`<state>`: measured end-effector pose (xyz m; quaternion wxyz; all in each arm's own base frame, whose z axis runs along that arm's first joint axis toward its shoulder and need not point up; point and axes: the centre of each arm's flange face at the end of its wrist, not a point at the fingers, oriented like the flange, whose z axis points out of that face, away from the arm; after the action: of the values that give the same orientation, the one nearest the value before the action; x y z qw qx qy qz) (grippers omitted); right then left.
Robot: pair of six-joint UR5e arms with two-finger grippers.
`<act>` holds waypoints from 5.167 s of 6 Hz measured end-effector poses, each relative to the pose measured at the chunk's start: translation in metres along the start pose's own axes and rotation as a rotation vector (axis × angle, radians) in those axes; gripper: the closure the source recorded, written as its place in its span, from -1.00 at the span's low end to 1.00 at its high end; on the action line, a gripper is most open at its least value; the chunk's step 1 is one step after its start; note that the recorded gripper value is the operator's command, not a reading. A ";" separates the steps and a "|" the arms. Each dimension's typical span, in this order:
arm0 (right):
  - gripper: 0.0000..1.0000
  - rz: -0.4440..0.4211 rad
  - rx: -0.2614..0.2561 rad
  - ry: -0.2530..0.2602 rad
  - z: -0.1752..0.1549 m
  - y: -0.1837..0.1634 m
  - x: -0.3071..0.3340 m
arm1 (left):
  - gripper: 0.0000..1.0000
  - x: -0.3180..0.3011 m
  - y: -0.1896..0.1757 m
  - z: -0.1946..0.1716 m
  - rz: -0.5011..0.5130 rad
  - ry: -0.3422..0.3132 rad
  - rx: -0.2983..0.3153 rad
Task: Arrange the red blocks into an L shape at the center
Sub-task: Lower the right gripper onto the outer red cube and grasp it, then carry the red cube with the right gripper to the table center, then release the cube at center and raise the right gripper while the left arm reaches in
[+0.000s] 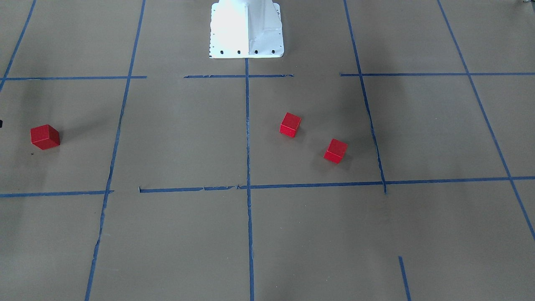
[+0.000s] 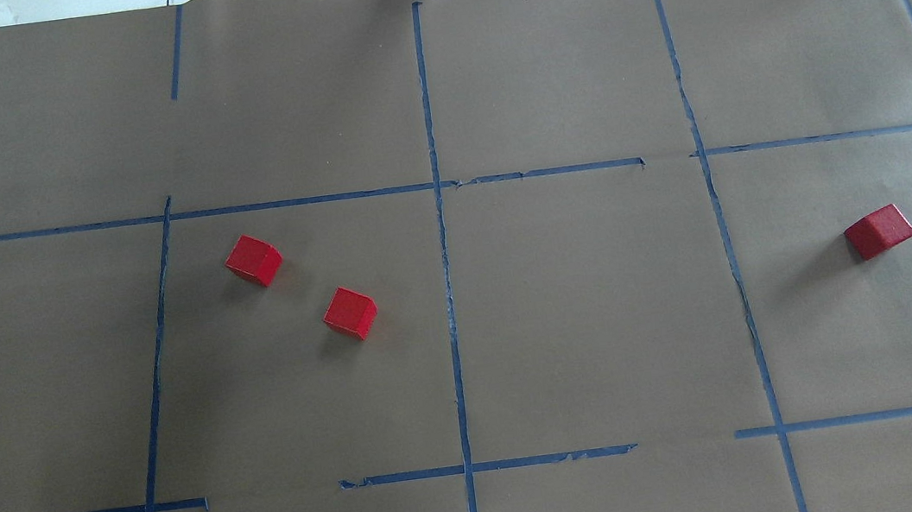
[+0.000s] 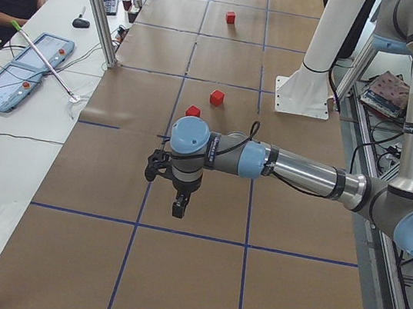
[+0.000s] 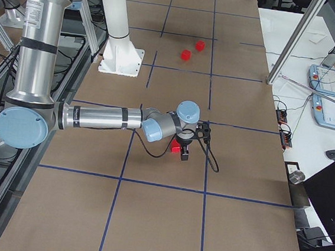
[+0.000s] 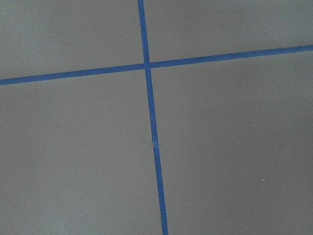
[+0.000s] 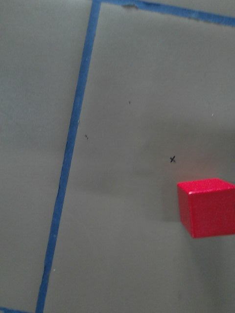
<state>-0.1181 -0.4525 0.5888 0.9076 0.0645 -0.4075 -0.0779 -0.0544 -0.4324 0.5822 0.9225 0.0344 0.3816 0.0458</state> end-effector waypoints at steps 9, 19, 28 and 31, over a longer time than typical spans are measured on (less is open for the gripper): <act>1.00 -0.040 -0.072 0.033 0.080 0.018 -0.042 | -1.00 0.001 0.000 -0.002 0.003 0.000 0.005; 1.00 0.322 -0.026 -0.073 0.075 -0.030 -0.600 | -1.00 0.009 -0.003 -0.005 0.027 0.000 0.018; 0.23 0.289 -0.061 0.012 0.120 -0.039 -0.635 | -1.00 0.009 -0.003 -0.004 0.025 0.001 0.017; -1.00 0.255 -0.046 0.012 0.118 -0.039 -0.639 | -1.00 0.009 -0.003 -0.004 0.025 0.001 0.017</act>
<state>-0.6287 -0.3728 0.1938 0.9137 -0.0082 -0.4052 0.0292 -0.0509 -0.4340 0.5726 0.9213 0.0469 0.3822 0.0541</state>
